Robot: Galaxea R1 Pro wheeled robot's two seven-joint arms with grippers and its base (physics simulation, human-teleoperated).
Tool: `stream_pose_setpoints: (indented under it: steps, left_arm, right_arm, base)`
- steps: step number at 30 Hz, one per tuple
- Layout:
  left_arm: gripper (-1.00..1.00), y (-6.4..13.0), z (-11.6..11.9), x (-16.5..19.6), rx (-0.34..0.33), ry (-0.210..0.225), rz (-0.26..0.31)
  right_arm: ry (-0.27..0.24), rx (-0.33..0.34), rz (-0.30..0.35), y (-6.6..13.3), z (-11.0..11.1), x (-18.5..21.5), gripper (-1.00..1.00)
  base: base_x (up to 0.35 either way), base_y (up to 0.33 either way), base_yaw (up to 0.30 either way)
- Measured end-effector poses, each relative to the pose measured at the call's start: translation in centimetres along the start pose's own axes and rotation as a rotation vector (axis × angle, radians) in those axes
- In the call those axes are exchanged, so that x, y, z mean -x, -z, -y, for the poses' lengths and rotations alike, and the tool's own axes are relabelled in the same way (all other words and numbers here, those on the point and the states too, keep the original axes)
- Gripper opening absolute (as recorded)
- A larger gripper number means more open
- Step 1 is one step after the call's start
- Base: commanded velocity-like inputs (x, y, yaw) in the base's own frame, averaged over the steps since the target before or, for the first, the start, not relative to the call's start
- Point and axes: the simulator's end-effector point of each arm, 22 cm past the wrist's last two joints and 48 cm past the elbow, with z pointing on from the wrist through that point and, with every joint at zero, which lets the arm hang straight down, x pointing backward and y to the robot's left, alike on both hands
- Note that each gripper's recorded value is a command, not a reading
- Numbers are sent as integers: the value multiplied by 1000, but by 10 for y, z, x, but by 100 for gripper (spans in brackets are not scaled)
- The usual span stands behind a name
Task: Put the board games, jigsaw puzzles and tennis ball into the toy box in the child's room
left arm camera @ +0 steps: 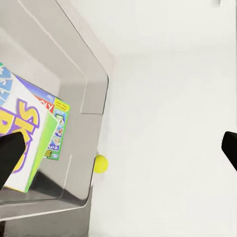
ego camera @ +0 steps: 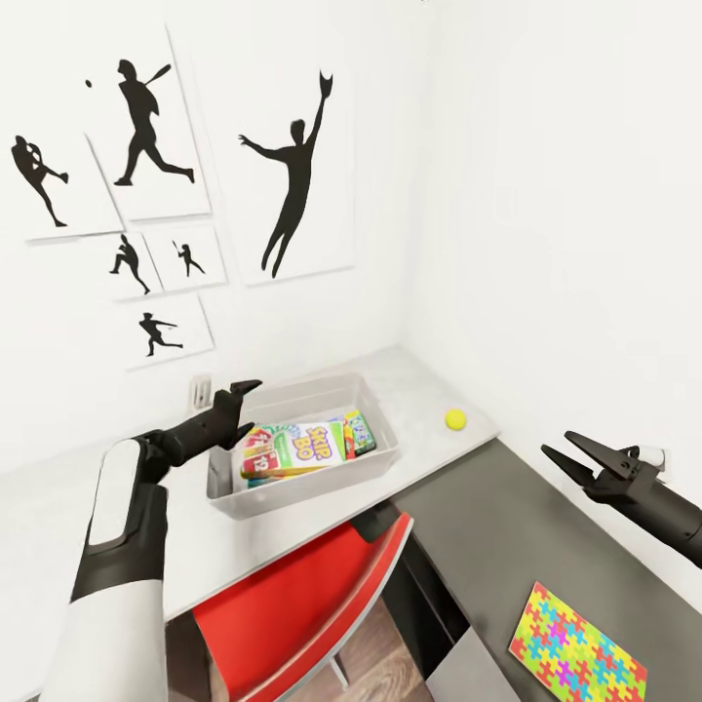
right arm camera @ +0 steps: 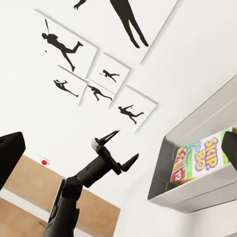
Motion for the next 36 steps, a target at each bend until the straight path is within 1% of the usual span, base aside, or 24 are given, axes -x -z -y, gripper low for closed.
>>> stream_pose_setpoints:
  steps: [2,3,4,5,7,8,9,10,11,12,13,16,18,21,22,25,29,31,33,34,36]
  left_arm:
    - [100,14,-3,4,-9,-40,-51]
    - [100,22,-5,13,-15,-54,-56]
    - [100,27,-4,19,-22,-58,-55]
    - [100,37,-2,31,-38,-66,-52]
    - [100,62,6,62,-83,-81,-39]
    - [100,78,5,78,-97,-89,-36]
    - [100,87,3,85,-102,-93,-36]
    - [100,96,1,90,-103,-97,-39]
    - [100,111,-6,98,-99,-103,-52]
    - [100,120,-9,101,-97,-108,-62]
    - [100,133,-16,104,-86,-115,-83]
    - [100,157,-28,111,-60,-121,-111]
    - [100,170,-40,112,-33,-118,-127]
    - [100,186,-64,109,16,-103,-148]
    - [100,195,-81,105,45,-89,-160]
    - [100,208,-99,97,65,-66,-177]
    - [100,224,-112,92,68,-50,-189]
    - [100,231,-115,93,70,-52,-191]
    - [100,236,-117,95,77,-64,-191]
    - [100,240,-119,96,91,-82,-193]
    - [100,243,-123,96,111,-102,-195]
  right_arm:
    - [3,2,1,0,-2,1,100]
    - [4,3,1,0,-2,1,100]
    - [5,4,2,1,-3,1,100]
    - [6,5,2,1,-4,1,100]
    - [9,7,3,1,-5,2,100]
    - [10,8,3,1,-6,2,100]
    - [11,9,3,1,-7,2,100]
    - [11,10,4,1,-8,2,100]
    - [12,11,4,1,-9,2,100]
    - [13,13,4,1,-10,2,100]
    - [14,14,4,1,-10,3,100]
    - [18,17,6,1,-13,3,100]
    - [20,19,7,1,-14,4,100]
    - [23,22,8,1,-16,4,100]
    - [25,23,9,1,-17,5,100]
    - [28,27,10,2,-20,5,100]
    - [33,31,12,2,-23,6,100]
    - [34,34,13,2,-24,6,100]
    - [36,36,15,2,-26,7,100]
    - [36,38,16,2,-27,7,100]
    - [38,41,17,2,-28,7,100]
  base:
    - [0,0,0]
    - [0,0,0]
    - [0,0,0]
    - [0,0,0]
    - [0,0,0]
    - [0,0,0]
    - [0,0,0]
    - [0,0,0]
    - [0,0,0]
    - [0,0,0]
    - [0,0,0]
    - [0,0,0]
    - [0,0,0]
    - [0,0,0]
    - [0,0,0]
    - [0,0,0]
    - [0,0,0]
    - [0,0,0]
    - [0,0,0]
    - [0,0,0]
    - [0,0,0]
